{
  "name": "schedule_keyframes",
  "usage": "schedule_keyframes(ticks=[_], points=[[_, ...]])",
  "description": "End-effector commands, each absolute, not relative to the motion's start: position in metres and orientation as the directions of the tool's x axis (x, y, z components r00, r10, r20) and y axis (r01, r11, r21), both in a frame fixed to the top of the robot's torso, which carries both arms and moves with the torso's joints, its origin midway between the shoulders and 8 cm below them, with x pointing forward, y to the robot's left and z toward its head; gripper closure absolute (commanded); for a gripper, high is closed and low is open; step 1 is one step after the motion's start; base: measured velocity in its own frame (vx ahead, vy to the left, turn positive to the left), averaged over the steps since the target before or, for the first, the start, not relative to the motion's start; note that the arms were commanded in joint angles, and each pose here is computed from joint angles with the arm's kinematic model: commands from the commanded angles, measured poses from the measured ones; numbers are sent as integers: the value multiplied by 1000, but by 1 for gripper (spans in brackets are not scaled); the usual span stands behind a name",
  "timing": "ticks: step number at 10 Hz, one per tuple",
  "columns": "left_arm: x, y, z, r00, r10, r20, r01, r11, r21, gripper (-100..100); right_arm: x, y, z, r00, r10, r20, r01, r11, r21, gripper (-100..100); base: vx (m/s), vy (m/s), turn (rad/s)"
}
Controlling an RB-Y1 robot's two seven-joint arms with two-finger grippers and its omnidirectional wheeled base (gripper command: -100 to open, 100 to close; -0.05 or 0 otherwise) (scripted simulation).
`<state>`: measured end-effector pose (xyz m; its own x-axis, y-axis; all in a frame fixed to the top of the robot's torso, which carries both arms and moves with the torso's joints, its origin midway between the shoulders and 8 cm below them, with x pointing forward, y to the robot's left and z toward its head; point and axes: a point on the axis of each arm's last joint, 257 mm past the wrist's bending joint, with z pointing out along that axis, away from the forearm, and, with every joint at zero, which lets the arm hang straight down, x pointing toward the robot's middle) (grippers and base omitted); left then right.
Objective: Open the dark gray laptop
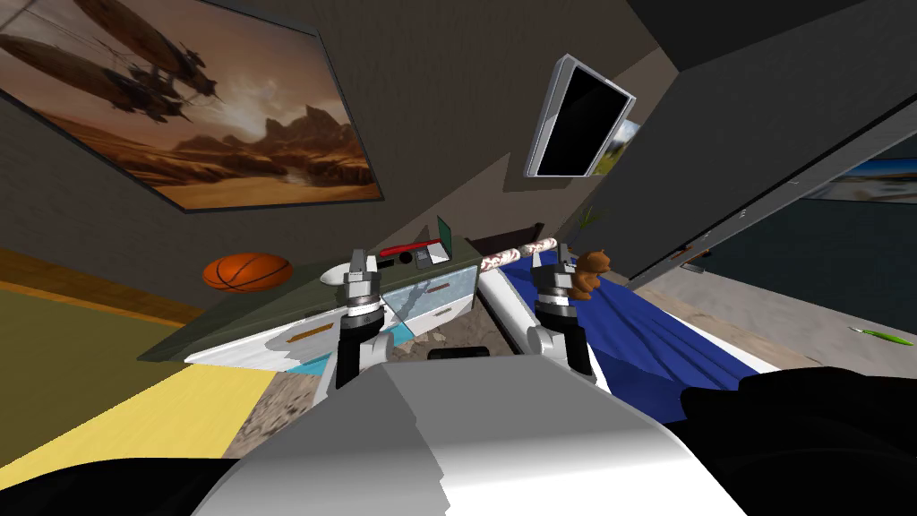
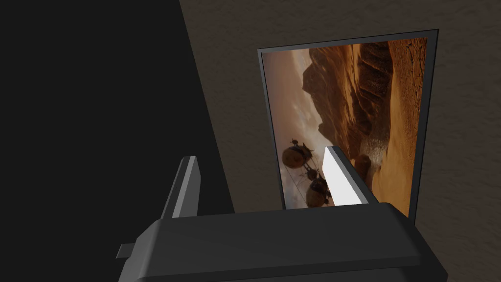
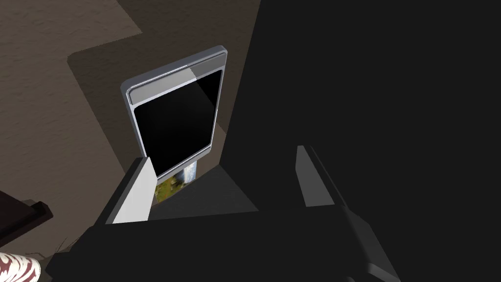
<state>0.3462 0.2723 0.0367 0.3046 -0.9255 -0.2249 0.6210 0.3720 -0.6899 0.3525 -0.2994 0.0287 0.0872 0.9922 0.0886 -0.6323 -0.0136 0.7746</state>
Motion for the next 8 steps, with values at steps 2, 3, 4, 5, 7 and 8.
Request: schedule_keyframes(ticks=[2, 3, 4, 5, 7, 8], points=[[346, 272, 37, 305, -926, -225, 621, 372, -690, 0, 352, -299, 29, 87, 992, 89, -632, -14, 775, 0, 0, 0, 0], [346, 272, 37, 305, -926, -225, 621, 372, -690, 0, 352, -299, 29, 87, 992, 89, -632, -14, 775, 0, 0, 0, 0], [346, 272, 37, 305, -926, -225, 621, 372, -690, 0, 352, -299, 29, 87, 992, 89, -632, -14, 774, 0, 0, 0, 0], [346, 272, 37, 305, -926, -225, 621, 372, -690, 0, 352, -299, 29, 87, 992, 89, -632, -13, 774, 0, 0, 0, 0], [346, 272, 37, 305, -926, -225, 621, 372, -690, 0, 352, -299, 29, 87, 992, 88, -633, -13, 774, 0, 0, 0, 0], [346, 272, 37, 305, -926, -225, 621, 372, -690, 0, 352, -299, 29, 87, 992, 88, -633, -13, 774, 0, 0, 0, 0]])
